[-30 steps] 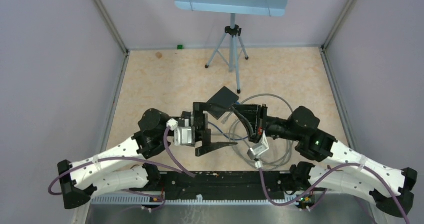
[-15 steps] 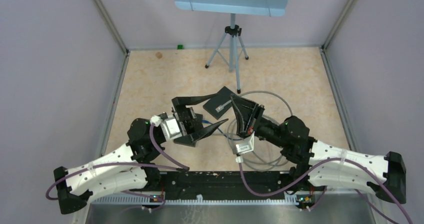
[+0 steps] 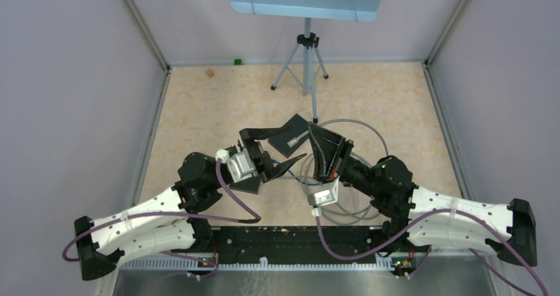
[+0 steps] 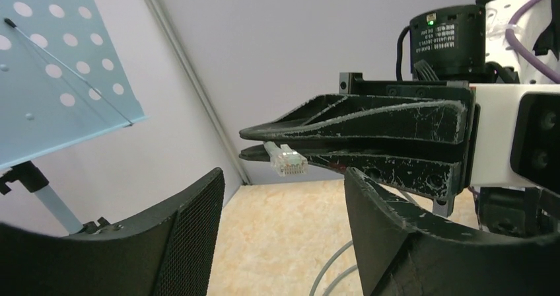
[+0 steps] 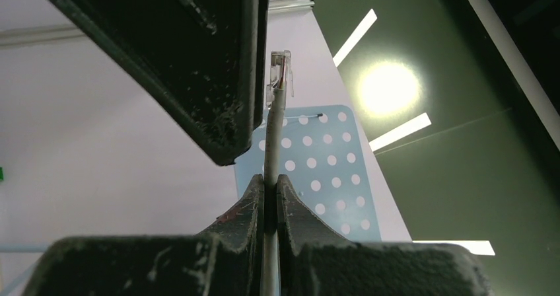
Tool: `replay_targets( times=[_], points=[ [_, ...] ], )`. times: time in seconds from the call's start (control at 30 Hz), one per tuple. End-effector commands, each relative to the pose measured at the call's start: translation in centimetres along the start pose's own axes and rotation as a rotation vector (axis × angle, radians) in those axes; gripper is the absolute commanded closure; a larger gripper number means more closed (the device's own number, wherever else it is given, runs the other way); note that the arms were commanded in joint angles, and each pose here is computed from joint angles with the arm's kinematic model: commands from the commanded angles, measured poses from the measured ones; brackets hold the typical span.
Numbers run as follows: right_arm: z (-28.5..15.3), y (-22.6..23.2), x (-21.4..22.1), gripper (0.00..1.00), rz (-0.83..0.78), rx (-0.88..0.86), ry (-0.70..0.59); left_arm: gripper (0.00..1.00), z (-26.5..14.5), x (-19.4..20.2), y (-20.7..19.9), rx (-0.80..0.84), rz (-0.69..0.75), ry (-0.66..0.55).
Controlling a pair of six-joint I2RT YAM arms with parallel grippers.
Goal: Insert the plug into the switch port
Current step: Pick up the connector from the center of the board.
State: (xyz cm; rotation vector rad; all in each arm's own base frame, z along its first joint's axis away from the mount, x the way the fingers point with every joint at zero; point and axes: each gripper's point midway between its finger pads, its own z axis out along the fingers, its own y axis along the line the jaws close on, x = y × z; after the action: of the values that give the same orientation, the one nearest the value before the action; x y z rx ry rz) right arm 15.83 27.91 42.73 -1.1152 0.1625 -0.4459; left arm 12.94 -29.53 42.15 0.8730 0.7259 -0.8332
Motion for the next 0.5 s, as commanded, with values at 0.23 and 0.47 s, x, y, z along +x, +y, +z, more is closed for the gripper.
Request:
replay_targets(
  times=[0.23, 0.47],
  points=[
    [0.0, -1.5, 0.1, 1.0, -0.031, 0.028, 0.016, 0.37, 0.8, -2.3, -0.2, 0.039, 0.007, -0.054],
    [0.0, -1.0, 0.7, 1.0, -0.057, 0.021, 0.055, 0.44, 0.6, -2.6, 0.0, 0.029, 0.002, -0.056]
  ],
)
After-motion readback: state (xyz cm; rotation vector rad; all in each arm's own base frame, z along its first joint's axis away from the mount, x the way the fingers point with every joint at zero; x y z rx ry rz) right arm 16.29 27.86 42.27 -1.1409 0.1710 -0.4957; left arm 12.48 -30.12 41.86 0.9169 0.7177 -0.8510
